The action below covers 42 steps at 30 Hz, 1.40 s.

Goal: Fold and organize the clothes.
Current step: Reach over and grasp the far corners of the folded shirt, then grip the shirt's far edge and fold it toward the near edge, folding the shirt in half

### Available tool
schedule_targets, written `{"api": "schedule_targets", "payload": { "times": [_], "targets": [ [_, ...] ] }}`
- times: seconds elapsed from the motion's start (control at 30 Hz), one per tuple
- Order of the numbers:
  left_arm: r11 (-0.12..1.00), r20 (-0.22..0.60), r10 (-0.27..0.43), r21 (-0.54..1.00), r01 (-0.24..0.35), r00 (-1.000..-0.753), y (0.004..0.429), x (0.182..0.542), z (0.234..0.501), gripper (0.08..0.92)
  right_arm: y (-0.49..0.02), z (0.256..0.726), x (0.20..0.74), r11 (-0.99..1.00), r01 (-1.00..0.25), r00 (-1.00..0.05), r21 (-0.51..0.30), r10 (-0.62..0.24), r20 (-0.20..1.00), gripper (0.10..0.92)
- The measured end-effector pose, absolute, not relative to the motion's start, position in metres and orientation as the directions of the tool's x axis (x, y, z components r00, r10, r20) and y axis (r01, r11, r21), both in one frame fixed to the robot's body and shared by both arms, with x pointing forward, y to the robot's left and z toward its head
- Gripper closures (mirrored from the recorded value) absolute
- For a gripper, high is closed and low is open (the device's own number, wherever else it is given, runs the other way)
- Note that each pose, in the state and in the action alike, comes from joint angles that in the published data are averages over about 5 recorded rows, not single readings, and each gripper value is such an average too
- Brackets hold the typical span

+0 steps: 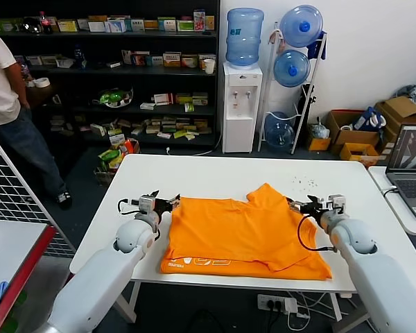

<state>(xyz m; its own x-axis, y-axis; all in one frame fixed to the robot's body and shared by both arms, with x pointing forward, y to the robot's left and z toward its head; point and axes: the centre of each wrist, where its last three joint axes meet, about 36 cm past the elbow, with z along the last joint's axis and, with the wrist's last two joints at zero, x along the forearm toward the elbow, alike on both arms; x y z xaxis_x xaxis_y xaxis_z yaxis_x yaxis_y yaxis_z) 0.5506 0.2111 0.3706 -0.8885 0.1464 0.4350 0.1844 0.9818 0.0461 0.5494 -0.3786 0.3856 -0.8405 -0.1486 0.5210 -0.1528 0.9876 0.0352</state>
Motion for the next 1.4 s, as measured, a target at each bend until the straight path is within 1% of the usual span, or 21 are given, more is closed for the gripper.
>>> {"api": "schedule_targets", "payload": {
  "times": [0.17, 0.23, 0.3, 0.37, 0.6, 0.63, 0.8, 1.0, 1.1, 1.2, 1.4],
  "targets": [
    [0.984, 0.465, 0.131, 0.044, 0.170, -0.876, 0.207, 0.574, 0.359, 0.177, -0.375, 0.371, 0.571, 0.987, -0.159, -0.827, 0.032, -0.151, 0.542, 0.200],
    [0.985, 0.478, 0.124, 0.045, 0.165, -0.870, 0.205, 0.580, 0.353, 0.177, -0.373, 0.365, 0.578, 0.986, -0.164, -0.822, 0.030, -0.153, 0.548, 0.212],
    [0.986, 0.490, 0.117, 0.048, 0.160, -0.864, 0.204, 0.584, 0.348, 0.181, -0.369, 0.360, 0.584, 0.985, -0.169, -0.817, 0.029, -0.157, 0.555, 0.250],
    [0.987, 0.501, 0.110, 0.051, 0.156, -0.858, 0.204, 0.587, 0.344, 0.207, -0.366, 0.355, 0.589, 0.984, -0.175, -0.812, 0.029, -0.161, 0.561, 0.299],
    [0.987, 0.533, 0.108, 0.040, 0.153, -0.839, 0.205, 0.590, 0.337, 0.397, -0.353, 0.345, 0.603, 0.980, -0.195, -0.797, 0.027, -0.175, 0.578, 0.524],
    [0.987, 0.537, 0.110, 0.037, 0.154, -0.836, 0.205, 0.590, 0.337, 0.432, -0.352, 0.344, 0.604, 0.980, -0.197, -0.796, 0.028, -0.176, 0.580, 0.542],
    [0.987, 0.553, 0.125, 0.014, 0.159, -0.824, 0.206, 0.587, 0.334, 0.588, -0.346, 0.340, 0.607, 0.979, -0.204, -0.788, 0.027, -0.180, 0.589, 0.706],
    [0.985, 0.556, 0.146, -0.004, 0.173, -0.818, 0.206, 0.580, 0.330, 0.761, -0.342, 0.339, 0.606, 0.977, -0.211, -0.789, 0.028, -0.187, 0.585, 0.870],
    [0.984, 0.548, 0.153, -0.010, 0.177, -0.823, 0.208, 0.577, 0.332, 0.851, -0.340, 0.342, 0.602, 0.977, -0.211, -0.796, 0.029, -0.189, 0.576, 0.898],
    [0.984, 0.534, 0.159, -0.016, 0.178, -0.831, 0.211, 0.575, 0.335, 0.906, -0.338, 0.348, 0.596, 0.978, -0.207, -0.806, 0.031, -0.188, 0.562, 0.898],
    [0.982, 0.492, 0.174, -0.029, 0.184, -0.853, 0.217, 0.569, 0.348, 0.910, -0.335, 0.362, 0.577, 0.979, -0.203, -0.841, 0.011, -0.180, 0.510, 0.898]
  ]
}}
